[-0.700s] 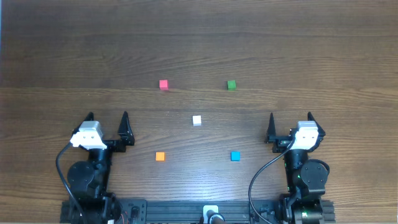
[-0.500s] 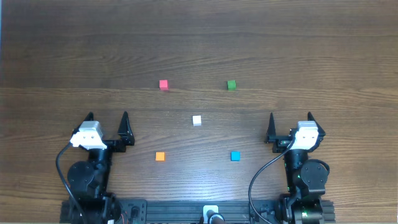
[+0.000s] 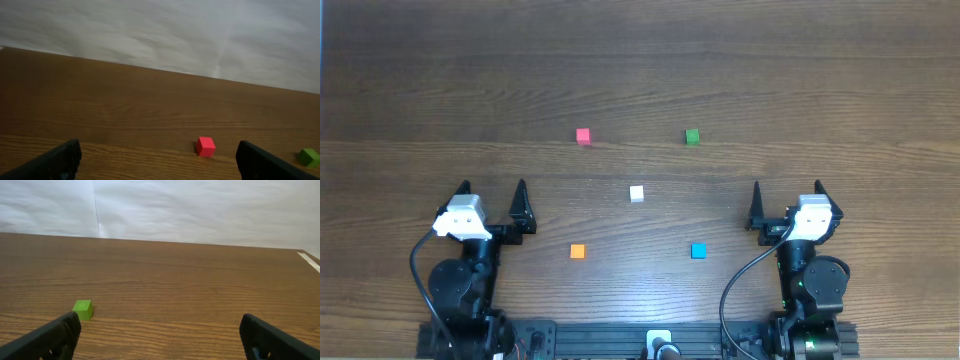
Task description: Stack Cubes
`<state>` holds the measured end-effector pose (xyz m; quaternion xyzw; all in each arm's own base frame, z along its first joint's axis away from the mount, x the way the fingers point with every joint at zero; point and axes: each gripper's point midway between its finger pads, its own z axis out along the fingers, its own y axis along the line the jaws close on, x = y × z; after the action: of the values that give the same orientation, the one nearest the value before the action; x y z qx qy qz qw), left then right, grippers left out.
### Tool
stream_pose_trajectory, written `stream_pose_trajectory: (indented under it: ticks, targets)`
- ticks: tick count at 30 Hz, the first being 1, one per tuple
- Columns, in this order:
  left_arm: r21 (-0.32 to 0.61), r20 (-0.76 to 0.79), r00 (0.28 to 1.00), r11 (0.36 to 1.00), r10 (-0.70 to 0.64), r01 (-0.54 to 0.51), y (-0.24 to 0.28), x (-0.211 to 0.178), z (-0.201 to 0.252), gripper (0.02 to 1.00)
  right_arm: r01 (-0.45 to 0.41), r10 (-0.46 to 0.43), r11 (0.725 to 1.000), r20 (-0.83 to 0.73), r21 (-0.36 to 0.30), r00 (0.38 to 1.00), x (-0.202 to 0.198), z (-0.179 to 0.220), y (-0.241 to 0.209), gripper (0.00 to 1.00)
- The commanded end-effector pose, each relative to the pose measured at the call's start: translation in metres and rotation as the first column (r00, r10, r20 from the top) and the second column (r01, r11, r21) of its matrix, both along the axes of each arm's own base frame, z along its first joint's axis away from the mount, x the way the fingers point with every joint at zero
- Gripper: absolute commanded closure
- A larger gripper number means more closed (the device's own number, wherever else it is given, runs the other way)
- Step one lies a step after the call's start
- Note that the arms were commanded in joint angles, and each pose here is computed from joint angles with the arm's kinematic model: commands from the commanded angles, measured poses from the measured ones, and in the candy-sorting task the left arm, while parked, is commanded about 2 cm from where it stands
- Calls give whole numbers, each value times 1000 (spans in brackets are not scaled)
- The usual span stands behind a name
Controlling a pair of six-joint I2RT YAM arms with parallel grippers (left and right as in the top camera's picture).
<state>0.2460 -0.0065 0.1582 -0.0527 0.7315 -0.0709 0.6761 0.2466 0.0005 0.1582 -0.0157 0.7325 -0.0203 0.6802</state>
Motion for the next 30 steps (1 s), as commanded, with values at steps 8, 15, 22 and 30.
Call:
stream_pose_trajectory:
  ticks: [8, 15, 22, 30]
  targets:
    - [17, 0, 1000, 1000, -5, 5, 0, 0, -2, 18, -4, 4, 1000, -1, 8, 1000, 0, -2, 0, 9]
    - [19, 1, 1000, 1000, 18, -18, 4, 0, -2, 18, -3, 3, 1000, -1, 8, 1000, 0, -2, 0, 7]
    - [-37, 6, 999, 999, -35, 35, -6, 0, 0, 18, -3, 3, 1000, -1, 8, 1000, 0, -2, 0, 7]
    - [-176, -9, 999, 983, -47, 45, -10, 14, 26, 20, -3, 3, 1000, -1, 8, 1000, 0, -2, 0, 7]
